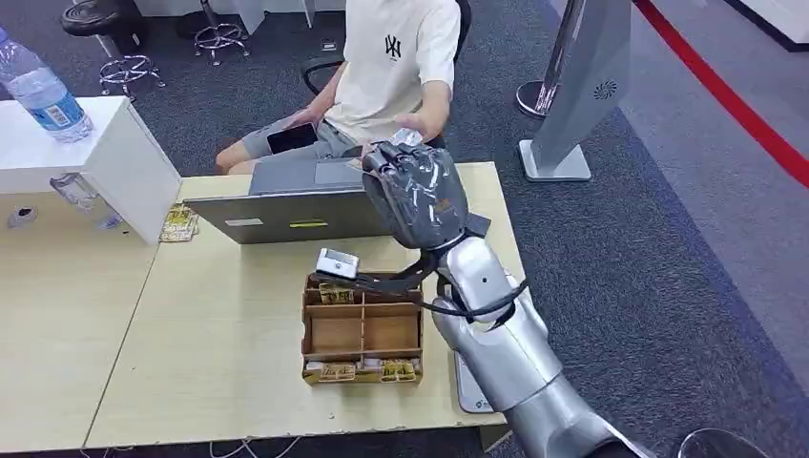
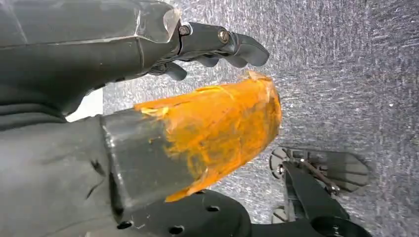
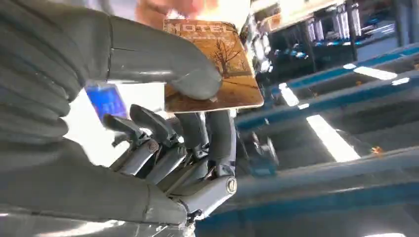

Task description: Pass the card to the sensor for recognition and then transmit it.

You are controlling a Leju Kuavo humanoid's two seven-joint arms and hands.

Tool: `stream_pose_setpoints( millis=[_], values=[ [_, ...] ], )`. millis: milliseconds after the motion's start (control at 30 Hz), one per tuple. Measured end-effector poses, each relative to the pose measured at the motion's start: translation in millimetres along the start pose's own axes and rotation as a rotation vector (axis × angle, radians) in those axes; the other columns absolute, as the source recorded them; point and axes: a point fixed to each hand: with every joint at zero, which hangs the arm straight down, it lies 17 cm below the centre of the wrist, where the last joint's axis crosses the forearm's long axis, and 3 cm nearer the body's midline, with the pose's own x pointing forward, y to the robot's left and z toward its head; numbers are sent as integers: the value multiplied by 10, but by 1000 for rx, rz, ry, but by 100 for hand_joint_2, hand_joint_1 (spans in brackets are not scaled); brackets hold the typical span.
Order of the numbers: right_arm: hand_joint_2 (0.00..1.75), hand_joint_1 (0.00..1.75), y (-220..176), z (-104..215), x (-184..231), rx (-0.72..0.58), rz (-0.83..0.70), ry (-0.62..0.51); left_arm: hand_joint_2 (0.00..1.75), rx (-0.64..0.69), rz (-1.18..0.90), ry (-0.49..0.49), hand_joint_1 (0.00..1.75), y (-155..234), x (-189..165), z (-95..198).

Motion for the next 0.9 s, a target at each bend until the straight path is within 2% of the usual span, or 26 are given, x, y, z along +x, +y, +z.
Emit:
stream_pose_setpoints(
  millis=[167, 200, 233, 267, 300, 700, 833, 900],
  values=[
    [175, 175, 95, -176, -88, 21, 95, 1, 0, 2, -20, -2, 0, 13, 1, -3],
    [175, 105, 111, -190, -113, 24, 98, 17, 0, 2, -21, -2, 0, 13, 1, -3],
    [175, 105, 118, -204, -124, 25, 100, 26, 0, 1, -22, -3, 0, 12, 2, -3],
    [175, 0, 136, -211, -135, 29, 103, 36, 0, 1, -23, -2, 0, 12, 1, -3],
    [0, 0, 152, -213, -148, 33, 107, 45, 0, 1, -23, -2, 0, 12, 1, -3],
    [0, 0, 265, -90, -109, 68, 111, 22, 0, -4, -28, 2, 0, 15, -6, -5],
    [0, 0, 167, 10, 7, 43, -2, 4, 0, -3, -28, -2, 0, 20, 2, -6],
    [0, 0, 51, 107, -36, -6, -206, 82, 0, 0, -22, -2, 0, 19, -4, -5]
  ],
)
